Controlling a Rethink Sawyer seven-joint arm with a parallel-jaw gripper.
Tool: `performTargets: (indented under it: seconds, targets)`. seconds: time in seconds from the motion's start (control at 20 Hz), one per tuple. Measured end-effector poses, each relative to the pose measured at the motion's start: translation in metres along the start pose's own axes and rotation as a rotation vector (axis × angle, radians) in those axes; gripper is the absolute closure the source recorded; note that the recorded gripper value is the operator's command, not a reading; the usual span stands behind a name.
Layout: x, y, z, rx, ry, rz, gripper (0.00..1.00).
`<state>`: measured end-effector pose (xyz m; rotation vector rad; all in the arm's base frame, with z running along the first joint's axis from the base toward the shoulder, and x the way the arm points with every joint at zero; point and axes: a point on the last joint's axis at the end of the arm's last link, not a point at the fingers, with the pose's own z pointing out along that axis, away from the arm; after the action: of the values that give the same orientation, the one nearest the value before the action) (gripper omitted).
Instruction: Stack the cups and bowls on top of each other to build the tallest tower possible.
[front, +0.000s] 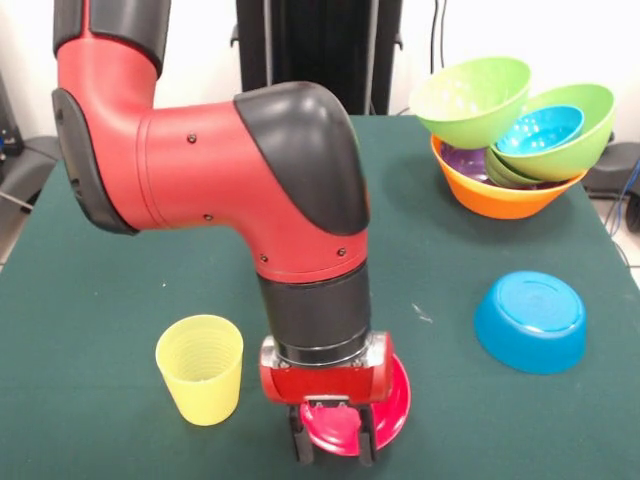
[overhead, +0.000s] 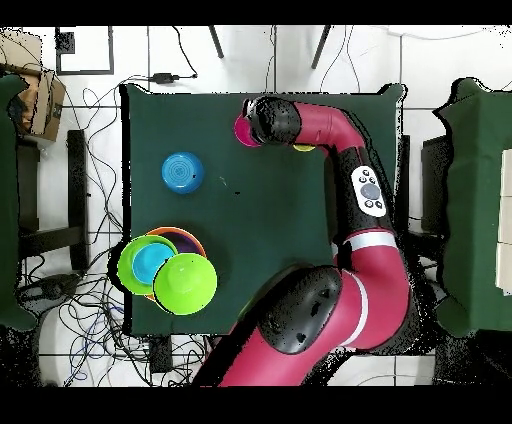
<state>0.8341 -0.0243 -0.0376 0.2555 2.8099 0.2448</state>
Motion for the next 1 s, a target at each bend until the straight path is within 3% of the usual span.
performTargets:
  seconds: [0.45,1.0]
  targets:
    - [0.014,0.012,-0.002,-0.011,0.03,-0.021,0.0]
    - [0.014,0.031,-0.034,-0.011,0.034,-0.07,0.0]
